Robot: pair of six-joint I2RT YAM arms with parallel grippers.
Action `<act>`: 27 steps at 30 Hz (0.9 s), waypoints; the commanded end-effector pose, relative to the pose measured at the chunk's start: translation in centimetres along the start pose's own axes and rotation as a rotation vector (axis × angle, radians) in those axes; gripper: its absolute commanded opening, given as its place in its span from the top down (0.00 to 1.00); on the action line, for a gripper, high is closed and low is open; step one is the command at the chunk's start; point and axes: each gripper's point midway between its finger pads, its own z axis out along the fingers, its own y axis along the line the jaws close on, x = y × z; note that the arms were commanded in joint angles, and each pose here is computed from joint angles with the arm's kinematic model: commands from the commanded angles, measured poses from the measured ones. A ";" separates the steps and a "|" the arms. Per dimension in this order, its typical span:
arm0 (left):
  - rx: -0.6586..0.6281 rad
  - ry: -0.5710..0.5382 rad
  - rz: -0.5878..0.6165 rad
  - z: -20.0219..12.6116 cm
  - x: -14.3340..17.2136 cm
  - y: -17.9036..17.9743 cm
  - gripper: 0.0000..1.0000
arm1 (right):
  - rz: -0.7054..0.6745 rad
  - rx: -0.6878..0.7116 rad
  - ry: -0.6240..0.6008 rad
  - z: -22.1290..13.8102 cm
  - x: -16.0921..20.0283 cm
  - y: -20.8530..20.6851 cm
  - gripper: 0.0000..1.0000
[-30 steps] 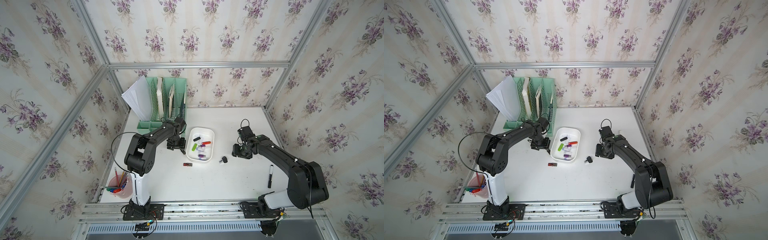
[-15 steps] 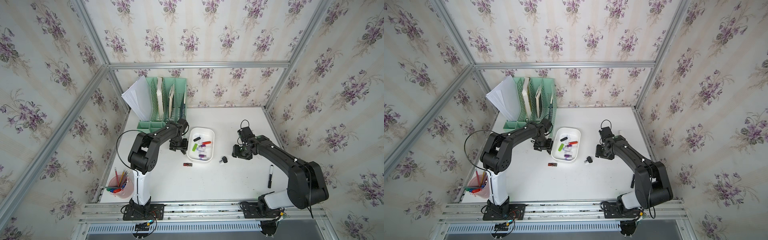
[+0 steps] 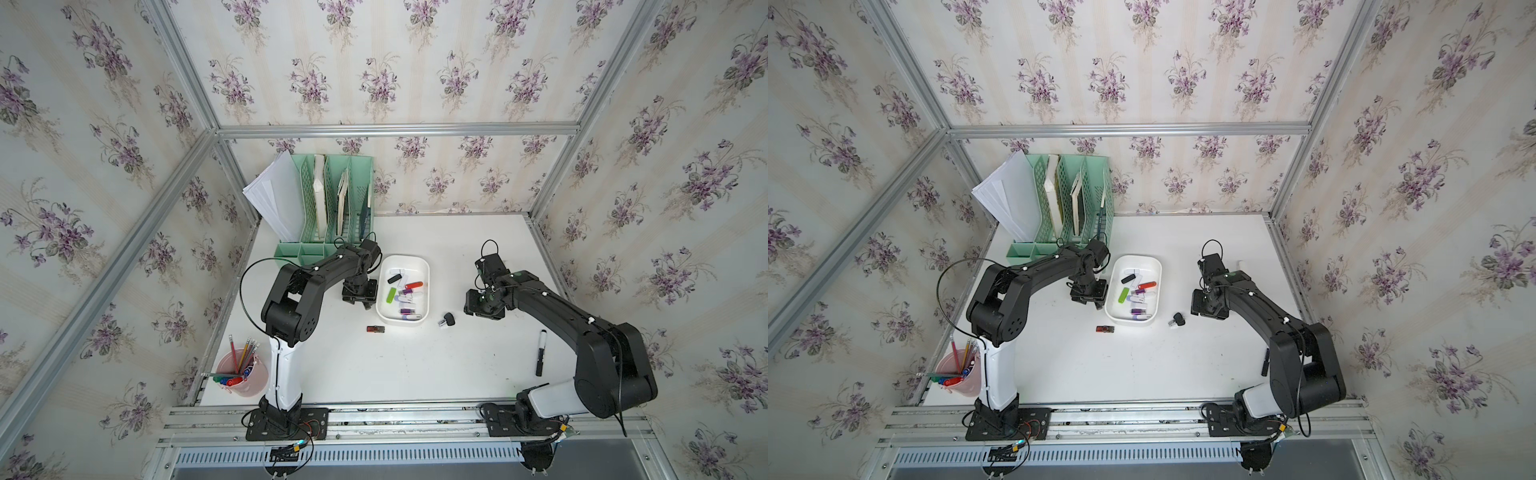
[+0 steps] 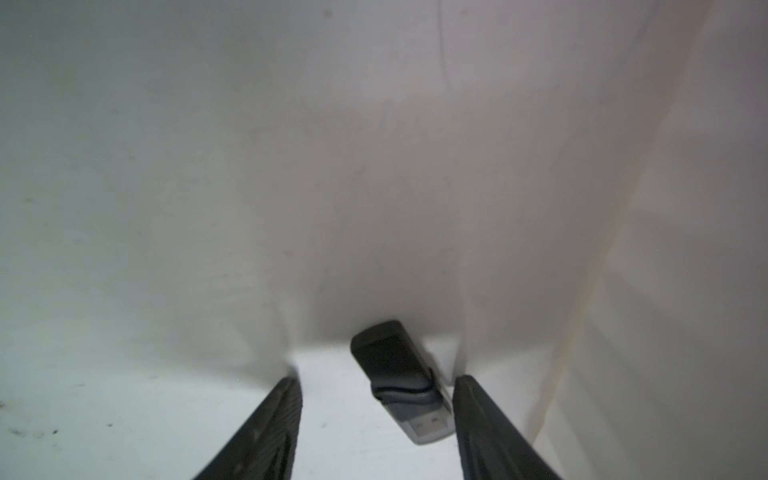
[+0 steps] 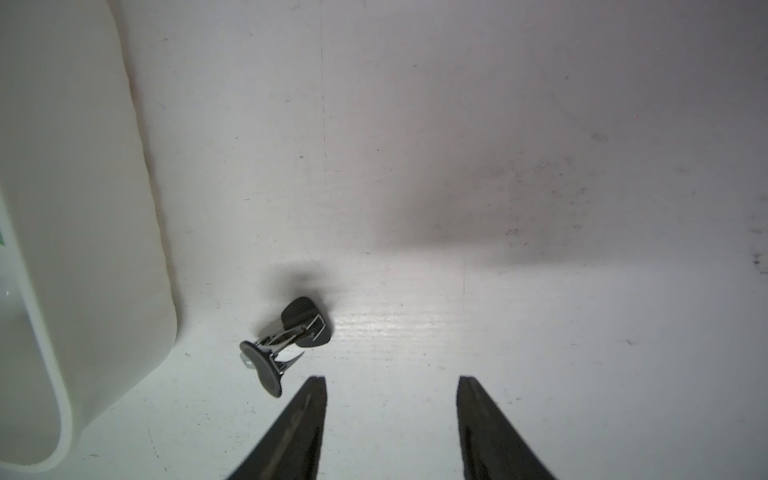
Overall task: Put the usb flash drive into the storage box
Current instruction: Pick up the USB flash from the center of the board.
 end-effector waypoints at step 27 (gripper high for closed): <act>-0.004 0.044 0.024 1.1 1.3 0.3 0.72 | -0.008 -0.004 0.004 0.1 0.3 -0.1 0.45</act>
